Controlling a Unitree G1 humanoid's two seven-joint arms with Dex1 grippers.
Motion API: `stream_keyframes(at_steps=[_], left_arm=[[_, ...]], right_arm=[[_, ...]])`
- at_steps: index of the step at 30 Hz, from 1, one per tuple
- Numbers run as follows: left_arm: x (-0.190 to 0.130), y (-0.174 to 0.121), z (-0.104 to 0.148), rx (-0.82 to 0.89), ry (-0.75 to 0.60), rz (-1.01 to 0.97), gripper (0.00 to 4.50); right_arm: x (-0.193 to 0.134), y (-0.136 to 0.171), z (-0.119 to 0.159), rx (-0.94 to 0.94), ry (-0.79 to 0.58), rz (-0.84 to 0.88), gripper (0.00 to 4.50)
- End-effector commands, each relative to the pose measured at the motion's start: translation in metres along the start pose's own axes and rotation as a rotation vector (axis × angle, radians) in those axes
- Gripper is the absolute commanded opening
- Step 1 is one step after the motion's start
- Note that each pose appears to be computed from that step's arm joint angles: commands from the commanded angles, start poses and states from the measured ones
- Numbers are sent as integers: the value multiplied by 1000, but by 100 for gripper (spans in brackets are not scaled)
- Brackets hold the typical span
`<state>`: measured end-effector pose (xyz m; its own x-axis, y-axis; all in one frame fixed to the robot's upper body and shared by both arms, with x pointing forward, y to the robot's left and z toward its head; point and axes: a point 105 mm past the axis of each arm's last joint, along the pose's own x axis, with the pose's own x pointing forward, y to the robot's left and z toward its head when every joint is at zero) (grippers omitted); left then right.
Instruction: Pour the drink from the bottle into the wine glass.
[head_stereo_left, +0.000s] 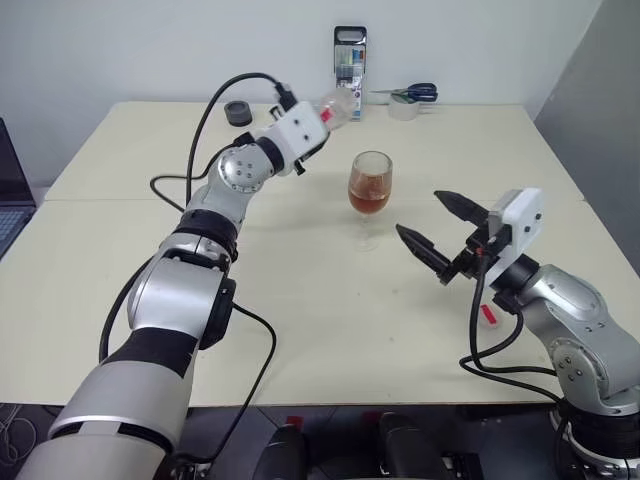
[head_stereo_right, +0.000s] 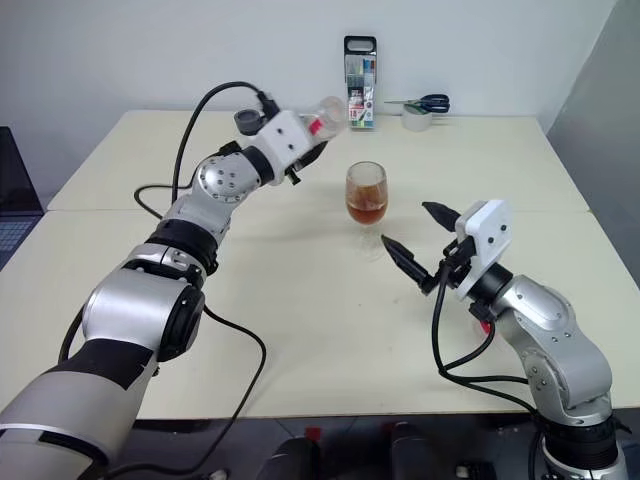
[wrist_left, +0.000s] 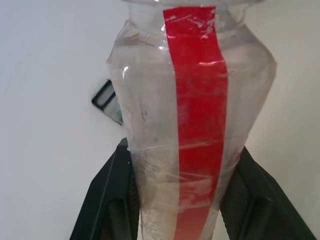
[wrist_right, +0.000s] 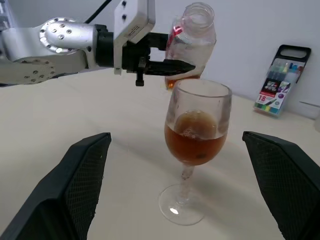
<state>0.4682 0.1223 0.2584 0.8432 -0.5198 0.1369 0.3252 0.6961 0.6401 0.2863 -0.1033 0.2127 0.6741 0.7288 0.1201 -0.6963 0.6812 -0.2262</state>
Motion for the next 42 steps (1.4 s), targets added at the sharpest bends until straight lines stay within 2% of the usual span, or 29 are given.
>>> stream_keyframes(at_steps=[1,3,6,8,11,19,31,39,40,42], left_arm=[[-15,22,-7,-192,-34,75,168],[-28,24,-24,-325,-26,98,168],[-49,28,-46,-434,1,152,168],[-70,30,-66,-463,44,194,168],[-92,28,-82,-495,93,233,168],[-113,13,-90,-524,151,268,168],[-122,-2,-96,-532,180,259,168],[-124,-1,-98,-533,183,269,426],[-124,-1,-98,-528,184,268,446],[-124,-1,-98,-512,188,266,446]], right_arm=[[10,21,14,-61,-13,110,450],[19,32,12,-59,9,168,450],[33,38,3,-67,66,207,450],[42,44,-1,-65,87,231,450],[49,53,-2,-63,89,273,450],[61,54,-3,-77,89,279,450],[67,40,-1,-66,74,191,450],[68,40,0,-59,68,188,450],[68,40,0,-58,68,189,450],[68,41,-1,-58,68,190,450]])
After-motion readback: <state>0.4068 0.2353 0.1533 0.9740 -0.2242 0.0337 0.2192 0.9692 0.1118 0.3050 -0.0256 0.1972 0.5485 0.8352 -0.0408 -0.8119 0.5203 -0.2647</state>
